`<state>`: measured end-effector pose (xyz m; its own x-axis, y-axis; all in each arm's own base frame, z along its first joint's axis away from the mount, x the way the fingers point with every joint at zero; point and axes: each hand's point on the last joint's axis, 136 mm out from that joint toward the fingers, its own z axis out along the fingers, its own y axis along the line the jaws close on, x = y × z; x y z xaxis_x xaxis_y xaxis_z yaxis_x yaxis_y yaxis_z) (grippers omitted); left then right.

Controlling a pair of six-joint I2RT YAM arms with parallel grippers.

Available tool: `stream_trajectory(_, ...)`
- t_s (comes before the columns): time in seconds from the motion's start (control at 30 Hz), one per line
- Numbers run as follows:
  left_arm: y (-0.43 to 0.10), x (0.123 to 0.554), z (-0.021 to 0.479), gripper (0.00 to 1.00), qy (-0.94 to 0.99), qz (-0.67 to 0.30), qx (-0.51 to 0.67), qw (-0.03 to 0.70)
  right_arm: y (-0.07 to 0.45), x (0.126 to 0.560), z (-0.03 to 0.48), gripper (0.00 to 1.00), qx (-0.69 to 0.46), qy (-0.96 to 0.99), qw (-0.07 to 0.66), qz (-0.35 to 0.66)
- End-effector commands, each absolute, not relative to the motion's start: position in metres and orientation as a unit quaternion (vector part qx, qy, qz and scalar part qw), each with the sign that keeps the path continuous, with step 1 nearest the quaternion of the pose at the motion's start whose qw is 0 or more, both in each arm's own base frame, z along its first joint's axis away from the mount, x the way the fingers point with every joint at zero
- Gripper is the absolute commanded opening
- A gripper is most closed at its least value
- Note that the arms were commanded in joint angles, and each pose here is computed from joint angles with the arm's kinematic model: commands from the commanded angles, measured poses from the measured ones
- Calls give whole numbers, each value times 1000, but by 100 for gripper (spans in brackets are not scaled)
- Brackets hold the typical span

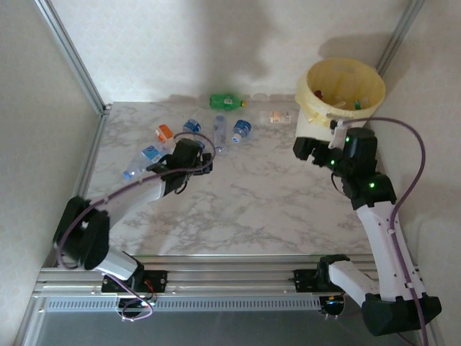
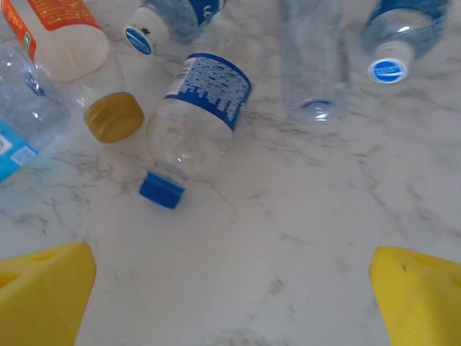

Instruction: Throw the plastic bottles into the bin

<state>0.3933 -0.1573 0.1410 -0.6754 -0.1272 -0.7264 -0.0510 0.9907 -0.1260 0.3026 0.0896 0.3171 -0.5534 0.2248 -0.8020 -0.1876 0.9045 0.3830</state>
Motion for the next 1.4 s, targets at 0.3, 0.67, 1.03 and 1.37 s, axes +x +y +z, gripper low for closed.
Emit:
stream_trajectory(0.3, -130, 429, 56, 77, 959, 30, -27, 280, 104, 245, 289, 99, 6, 858, 434, 273)
stream_trajectory(0.67, -121, 448, 36, 67, 961, 41, -23, 272, 103, 243, 284, 99, 5, 861, 432, 268)
stream_trajectory(1.03, -128, 464, 24, 54, 964, 31, -16, 265, 104, 245, 281, 99, 9, 861, 429, 274)
stream_trajectory(1.37, -138, 462, 25, 33, 963, 7, -6, 270, 104, 249, 277, 99, 10, 862, 428, 270)
